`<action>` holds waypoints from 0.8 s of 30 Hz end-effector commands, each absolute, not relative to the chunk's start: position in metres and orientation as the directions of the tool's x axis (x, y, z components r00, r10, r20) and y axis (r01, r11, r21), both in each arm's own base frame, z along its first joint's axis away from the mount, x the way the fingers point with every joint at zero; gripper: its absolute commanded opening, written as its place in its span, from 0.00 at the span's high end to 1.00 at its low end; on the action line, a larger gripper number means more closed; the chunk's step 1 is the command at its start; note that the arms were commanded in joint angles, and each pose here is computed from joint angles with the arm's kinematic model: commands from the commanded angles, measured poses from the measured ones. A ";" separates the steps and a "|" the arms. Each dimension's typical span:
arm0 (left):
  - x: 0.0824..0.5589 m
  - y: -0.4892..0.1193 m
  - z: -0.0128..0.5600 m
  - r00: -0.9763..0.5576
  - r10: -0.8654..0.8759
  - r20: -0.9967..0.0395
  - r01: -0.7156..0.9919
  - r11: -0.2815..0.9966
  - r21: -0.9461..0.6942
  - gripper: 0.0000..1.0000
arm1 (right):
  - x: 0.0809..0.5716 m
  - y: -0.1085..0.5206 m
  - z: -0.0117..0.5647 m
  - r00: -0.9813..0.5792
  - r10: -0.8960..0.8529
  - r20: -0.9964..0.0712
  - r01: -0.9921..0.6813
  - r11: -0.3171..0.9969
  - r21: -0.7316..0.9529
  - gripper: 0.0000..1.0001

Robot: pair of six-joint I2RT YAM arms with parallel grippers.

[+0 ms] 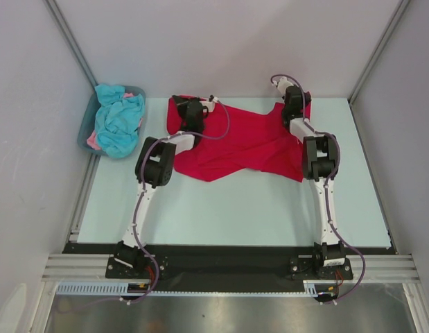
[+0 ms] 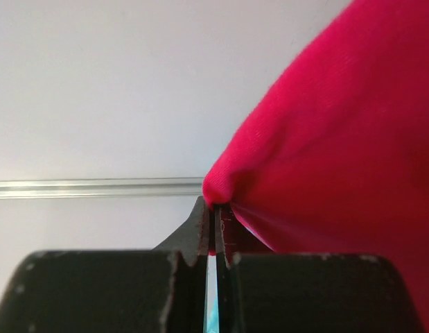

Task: Fold and stack the t-shirts
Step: Flatten the tshirt out

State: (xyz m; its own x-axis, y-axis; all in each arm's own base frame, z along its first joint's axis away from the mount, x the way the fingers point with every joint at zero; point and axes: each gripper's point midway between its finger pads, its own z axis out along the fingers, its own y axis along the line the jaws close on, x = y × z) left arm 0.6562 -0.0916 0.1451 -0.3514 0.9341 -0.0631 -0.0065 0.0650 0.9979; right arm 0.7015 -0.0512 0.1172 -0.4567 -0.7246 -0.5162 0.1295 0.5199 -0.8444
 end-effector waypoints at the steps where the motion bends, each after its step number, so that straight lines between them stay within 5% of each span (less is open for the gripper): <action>1: 0.665 -0.082 0.195 -0.368 0.925 -0.100 -0.178 0.035 0.983 0.99 | 0.712 -0.050 0.183 -0.343 -0.732 -0.589 0.316 0.501 -0.806 1.00; 14: 0.673 -0.037 0.202 -0.451 0.892 -0.032 -0.212 -0.072 0.975 0.99 | 0.719 -0.041 0.203 -0.283 -0.801 -0.527 0.382 0.410 -0.828 1.00; 17: 0.670 -0.029 0.196 -0.465 0.885 0.009 -0.186 -0.107 0.977 0.47 | 0.720 -0.039 0.189 -0.312 -0.805 -0.505 0.334 0.404 -0.851 0.58; 18: 0.669 -0.027 0.196 -0.470 0.883 0.015 -0.187 -0.116 0.975 0.19 | 0.718 -0.038 0.188 -0.315 -0.802 -0.508 0.340 0.404 -0.849 0.32; 20: 0.665 -0.021 0.199 -0.485 0.874 0.022 -0.195 -0.133 0.972 0.00 | 0.714 -0.035 0.182 -0.341 -0.794 -0.504 0.303 0.414 -0.858 0.14; 24: 0.654 -0.012 0.212 -0.509 0.860 -0.005 -0.218 -0.123 0.968 0.00 | 0.697 -0.033 0.181 -0.387 -0.747 -0.540 0.237 0.486 -0.841 0.07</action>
